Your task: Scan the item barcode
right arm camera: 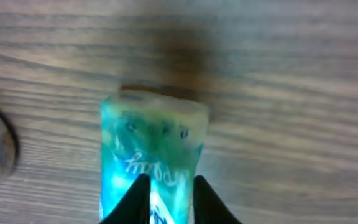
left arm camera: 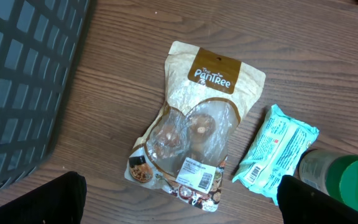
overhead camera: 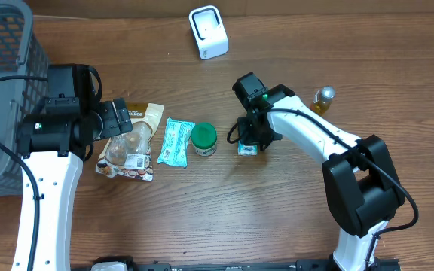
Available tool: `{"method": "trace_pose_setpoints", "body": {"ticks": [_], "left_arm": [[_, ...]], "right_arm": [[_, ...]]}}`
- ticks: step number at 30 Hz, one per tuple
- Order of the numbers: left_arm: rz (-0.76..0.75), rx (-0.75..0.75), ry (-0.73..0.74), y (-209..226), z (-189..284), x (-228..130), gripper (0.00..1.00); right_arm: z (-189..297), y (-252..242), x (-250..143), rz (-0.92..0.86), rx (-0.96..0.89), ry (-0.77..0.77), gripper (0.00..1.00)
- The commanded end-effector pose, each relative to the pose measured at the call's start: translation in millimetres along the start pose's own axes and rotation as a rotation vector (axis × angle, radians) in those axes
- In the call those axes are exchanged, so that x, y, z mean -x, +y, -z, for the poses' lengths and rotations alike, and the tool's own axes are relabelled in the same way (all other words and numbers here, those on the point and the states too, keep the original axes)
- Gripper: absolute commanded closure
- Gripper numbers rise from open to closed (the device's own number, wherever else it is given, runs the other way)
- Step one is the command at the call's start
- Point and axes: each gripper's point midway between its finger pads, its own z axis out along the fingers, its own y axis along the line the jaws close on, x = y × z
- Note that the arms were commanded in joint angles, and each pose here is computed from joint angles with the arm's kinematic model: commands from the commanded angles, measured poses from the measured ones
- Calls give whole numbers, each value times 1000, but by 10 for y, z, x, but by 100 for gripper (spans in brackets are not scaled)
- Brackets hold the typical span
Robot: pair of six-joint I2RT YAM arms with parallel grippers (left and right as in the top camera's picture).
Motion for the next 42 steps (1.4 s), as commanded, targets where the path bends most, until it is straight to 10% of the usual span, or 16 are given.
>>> {"method": "trace_pose_setpoints", "body": {"ticks": [1,9,42], "left_arm": [[10,-4,-7,-18,13,39,1],[10,-4,-8,-17,13,40,0],[10,-4,-7,-18,13,39,0]], "right_arm": [[140,-126,184,29,-60,-99,75],[643,145,398,59,60,-118,55],[107,353,19,-5,-61,-149,76]]}}
